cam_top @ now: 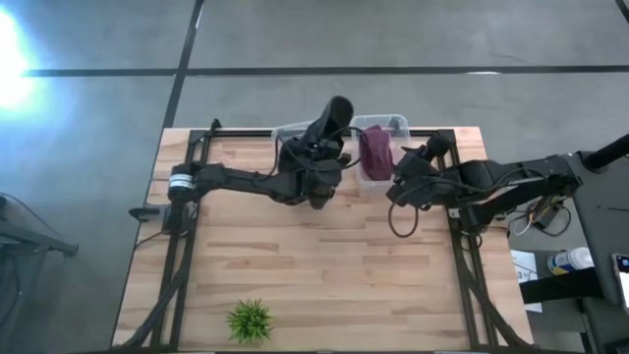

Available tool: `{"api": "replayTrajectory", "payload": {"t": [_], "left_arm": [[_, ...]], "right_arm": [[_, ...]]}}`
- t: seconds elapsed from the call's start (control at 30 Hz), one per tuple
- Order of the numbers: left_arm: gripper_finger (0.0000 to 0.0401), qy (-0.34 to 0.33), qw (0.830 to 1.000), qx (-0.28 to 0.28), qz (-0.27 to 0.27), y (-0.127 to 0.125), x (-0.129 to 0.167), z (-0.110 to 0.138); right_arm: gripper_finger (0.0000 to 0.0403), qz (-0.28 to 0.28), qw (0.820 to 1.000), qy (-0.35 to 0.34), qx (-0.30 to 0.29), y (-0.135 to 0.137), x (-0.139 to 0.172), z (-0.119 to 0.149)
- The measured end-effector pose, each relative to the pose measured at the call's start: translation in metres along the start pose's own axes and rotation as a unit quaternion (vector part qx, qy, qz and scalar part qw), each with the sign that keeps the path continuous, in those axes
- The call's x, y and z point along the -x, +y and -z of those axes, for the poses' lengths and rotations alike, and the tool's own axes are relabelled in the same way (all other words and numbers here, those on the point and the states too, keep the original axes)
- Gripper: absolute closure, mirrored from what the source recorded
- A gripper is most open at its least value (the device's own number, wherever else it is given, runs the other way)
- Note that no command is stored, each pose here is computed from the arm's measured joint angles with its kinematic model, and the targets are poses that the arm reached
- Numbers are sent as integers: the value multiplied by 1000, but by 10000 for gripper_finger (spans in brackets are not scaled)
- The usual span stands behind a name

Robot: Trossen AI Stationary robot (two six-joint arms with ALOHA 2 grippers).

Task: Pick & Place hat
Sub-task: Put the black cap into the left transparent bin

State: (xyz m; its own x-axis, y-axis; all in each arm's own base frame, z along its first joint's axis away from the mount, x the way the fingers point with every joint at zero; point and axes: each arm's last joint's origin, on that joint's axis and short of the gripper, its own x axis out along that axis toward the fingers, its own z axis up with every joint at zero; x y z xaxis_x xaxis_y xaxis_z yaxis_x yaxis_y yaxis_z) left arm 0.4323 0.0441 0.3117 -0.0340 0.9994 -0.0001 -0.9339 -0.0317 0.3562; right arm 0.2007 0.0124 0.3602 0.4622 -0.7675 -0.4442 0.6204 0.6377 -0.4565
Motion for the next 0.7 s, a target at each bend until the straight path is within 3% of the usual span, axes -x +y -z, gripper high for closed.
{"api": "replayTrajectory", "payload": {"t": [0.3,0.53,0.7], "left_arm": [[392,0,993,120,1,34,2,19],[390,-1,989,148,16,48,6,60],[373,-4,988,148,51,48,17,69]], "right_arm": [[188,6,999,-20,-31,-13,8,0],[188,11,1000,-14,-19,-6,3,-1],[188,13,1000,-4,-3,5,-3,-2]]}}
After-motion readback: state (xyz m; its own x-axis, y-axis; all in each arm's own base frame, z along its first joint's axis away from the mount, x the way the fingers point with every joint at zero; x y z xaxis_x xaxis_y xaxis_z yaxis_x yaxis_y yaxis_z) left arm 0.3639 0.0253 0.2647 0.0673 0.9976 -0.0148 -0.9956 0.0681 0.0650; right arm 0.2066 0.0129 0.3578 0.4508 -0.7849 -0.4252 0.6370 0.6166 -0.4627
